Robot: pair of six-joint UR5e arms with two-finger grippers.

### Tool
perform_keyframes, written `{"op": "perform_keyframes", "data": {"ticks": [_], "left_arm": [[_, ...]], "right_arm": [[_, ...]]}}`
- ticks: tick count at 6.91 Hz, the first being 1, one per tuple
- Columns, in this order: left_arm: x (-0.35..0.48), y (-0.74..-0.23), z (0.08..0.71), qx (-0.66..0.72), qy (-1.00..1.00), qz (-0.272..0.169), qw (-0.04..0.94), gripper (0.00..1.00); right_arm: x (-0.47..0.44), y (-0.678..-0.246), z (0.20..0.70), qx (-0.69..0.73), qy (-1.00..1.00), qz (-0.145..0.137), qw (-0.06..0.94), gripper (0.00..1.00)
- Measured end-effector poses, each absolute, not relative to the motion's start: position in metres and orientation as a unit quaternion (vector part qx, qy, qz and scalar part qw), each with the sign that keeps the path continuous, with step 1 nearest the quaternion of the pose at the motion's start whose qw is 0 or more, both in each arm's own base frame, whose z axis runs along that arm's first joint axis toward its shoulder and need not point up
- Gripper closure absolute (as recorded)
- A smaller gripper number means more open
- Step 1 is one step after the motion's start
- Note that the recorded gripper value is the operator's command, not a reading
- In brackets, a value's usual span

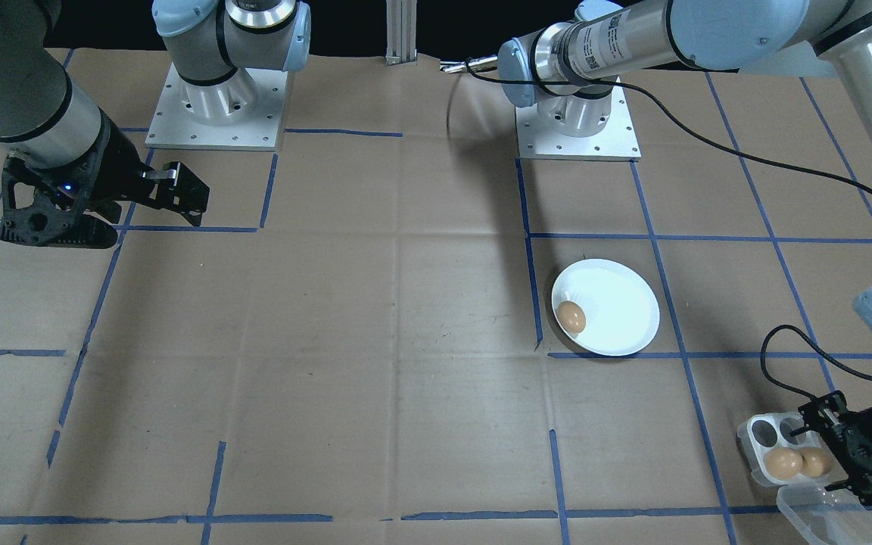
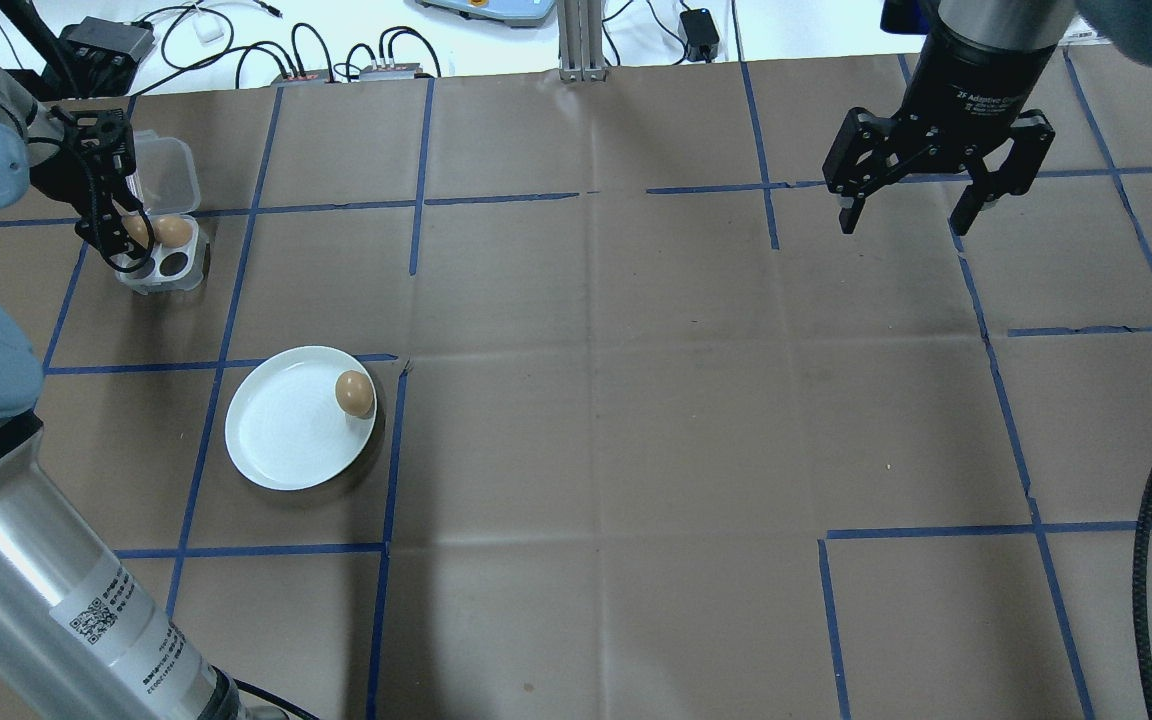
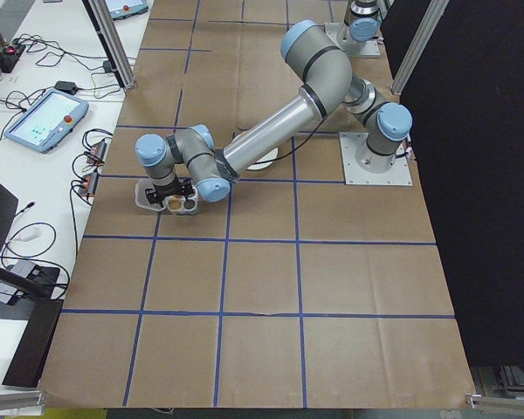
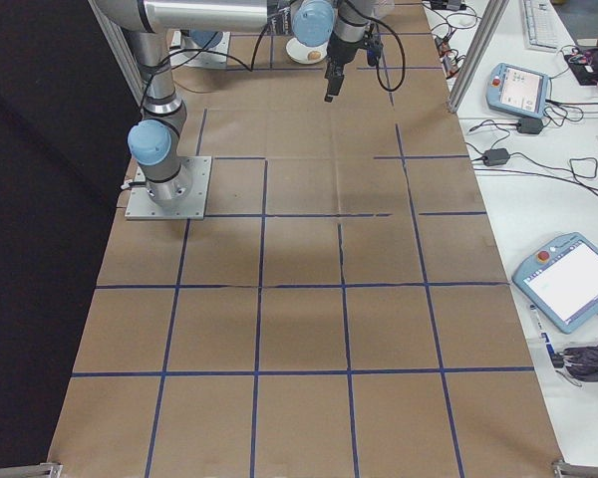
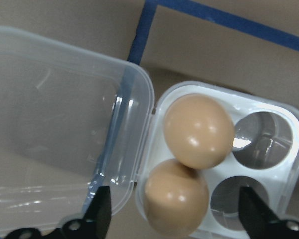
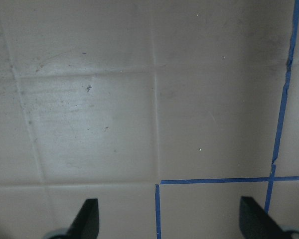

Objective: Place egg on plate

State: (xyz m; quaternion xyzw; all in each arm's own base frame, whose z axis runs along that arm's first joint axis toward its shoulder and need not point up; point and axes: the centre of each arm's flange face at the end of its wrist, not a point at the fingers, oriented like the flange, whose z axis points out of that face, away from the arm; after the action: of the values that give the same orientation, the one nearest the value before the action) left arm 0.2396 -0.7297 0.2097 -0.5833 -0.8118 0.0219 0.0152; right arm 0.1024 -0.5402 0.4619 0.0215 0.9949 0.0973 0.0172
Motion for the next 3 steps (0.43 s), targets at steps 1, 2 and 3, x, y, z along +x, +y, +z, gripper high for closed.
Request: {"op": "perform_keyframes", "data": {"ticks": [1,2,3], "left_arm": [[0.2392,-0.7290,0.2087,-0.582,-0.812,0.020,0.019,0.50],[0.2391,-0.7286,0.2082,-0.581,-0.813,0.019,0.020,0.73],[0.2394,-0.7284,0.2082,-0.580,-0.814,0.017,0.020,0.92]], "right_arm": [[0.1024,-0.5401,0.4619,0.022,0.995,0.097,0.017,0.00],[0.1025,-0.5402,0.4619,0.022,0.995,0.097,0.017,0.00],[0.1024,-0.5403,0.4617,0.022,0.995,0.098,0.017,0.00]]}}
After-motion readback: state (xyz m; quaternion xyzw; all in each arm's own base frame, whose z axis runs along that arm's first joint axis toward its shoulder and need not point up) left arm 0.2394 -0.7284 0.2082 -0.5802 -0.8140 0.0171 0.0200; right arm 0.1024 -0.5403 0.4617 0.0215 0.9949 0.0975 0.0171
